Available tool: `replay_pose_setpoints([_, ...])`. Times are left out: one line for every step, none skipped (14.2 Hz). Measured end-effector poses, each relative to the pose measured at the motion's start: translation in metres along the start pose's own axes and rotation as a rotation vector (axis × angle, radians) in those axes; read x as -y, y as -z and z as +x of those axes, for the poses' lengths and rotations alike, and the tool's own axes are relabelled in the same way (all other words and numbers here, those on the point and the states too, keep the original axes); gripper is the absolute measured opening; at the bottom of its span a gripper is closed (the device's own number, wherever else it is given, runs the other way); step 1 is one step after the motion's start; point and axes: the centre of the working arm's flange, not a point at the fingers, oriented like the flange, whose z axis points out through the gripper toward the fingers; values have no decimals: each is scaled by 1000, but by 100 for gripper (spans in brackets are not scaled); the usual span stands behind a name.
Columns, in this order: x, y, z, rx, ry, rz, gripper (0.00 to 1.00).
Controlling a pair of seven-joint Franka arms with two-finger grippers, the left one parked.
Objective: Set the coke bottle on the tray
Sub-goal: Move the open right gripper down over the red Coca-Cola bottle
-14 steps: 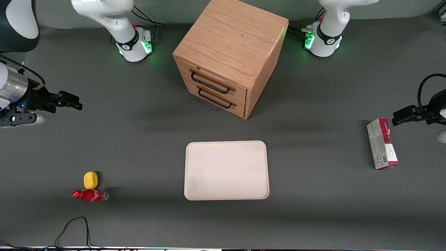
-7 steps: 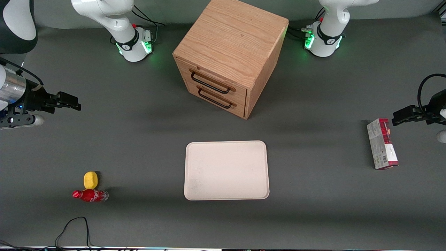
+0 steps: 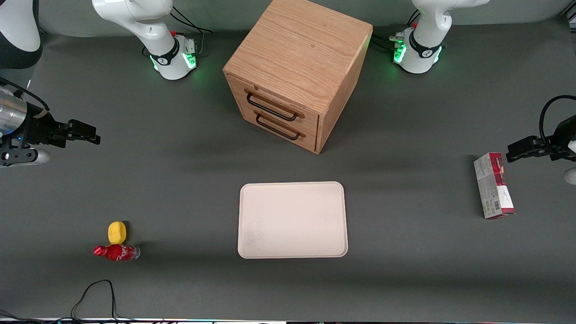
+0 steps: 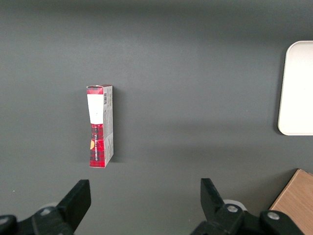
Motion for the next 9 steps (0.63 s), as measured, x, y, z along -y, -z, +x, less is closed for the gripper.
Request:
replay_pose_setpoints([-8,2,11,-9,-12,-13,100])
replay_pose_setpoints([-17,1,26,-17,-26,-25,100])
replay_pose_setpoints([-28,-5,48,-23,-43,-36,100])
replay_pose_setpoints([-40,-16,75,-30,-60,-43,100])
replay_pose_setpoints([-53,-32,104,-35,-75,-52,100])
replay_pose_setpoints([-63,-56,131,-34,-86,-60,100])
replay_pose_setpoints([-71,-85,155,-30,-92,-66,100])
replay_pose_setpoints([-76,-109,174,-40,-93,-73,100])
replay_pose_setpoints([-77,-125,186,-49,-91,-77,100])
